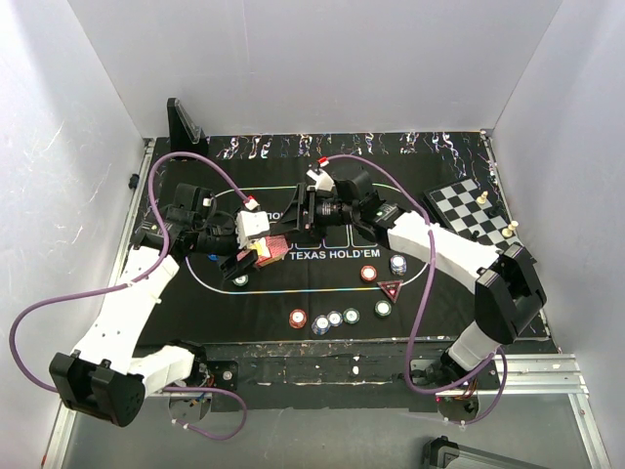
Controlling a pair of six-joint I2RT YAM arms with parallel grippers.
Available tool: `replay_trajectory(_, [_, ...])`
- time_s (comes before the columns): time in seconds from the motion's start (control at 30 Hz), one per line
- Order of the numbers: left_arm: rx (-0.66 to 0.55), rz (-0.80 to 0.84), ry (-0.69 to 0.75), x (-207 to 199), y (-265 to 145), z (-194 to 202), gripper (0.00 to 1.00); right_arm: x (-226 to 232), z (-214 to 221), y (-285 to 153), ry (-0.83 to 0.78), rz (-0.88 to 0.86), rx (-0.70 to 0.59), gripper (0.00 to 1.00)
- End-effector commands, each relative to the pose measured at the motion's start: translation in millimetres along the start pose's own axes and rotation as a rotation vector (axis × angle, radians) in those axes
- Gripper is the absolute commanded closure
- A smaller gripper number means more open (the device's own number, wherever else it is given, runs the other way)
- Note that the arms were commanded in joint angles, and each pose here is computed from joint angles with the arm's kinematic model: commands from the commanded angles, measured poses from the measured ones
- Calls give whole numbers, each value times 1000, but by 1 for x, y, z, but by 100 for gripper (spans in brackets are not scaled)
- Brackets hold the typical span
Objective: Distribute texas hold em gaming equipment
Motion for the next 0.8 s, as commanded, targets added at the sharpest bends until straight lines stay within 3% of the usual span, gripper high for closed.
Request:
replay_trajectory(0.0, [-14,19,36,-11,-9,-2,90,-8,4,-4,-3,41,89,32])
replay_trajectory(0.27, [8,61,28,-14,-9,-1,91,0,8,-1,-48,-43,117,29])
replay_trajectory(0.77, [31,57,48,-3,-6,-9,99,-10,14,11,-9,-23,180,31])
Point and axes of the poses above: each gripper's point midway between its finger pads, its own y axis out along the fingers, its own x axis along the line the jaws close on, z = x × y, the point moved 7 cm from there along -y, back along the fingers
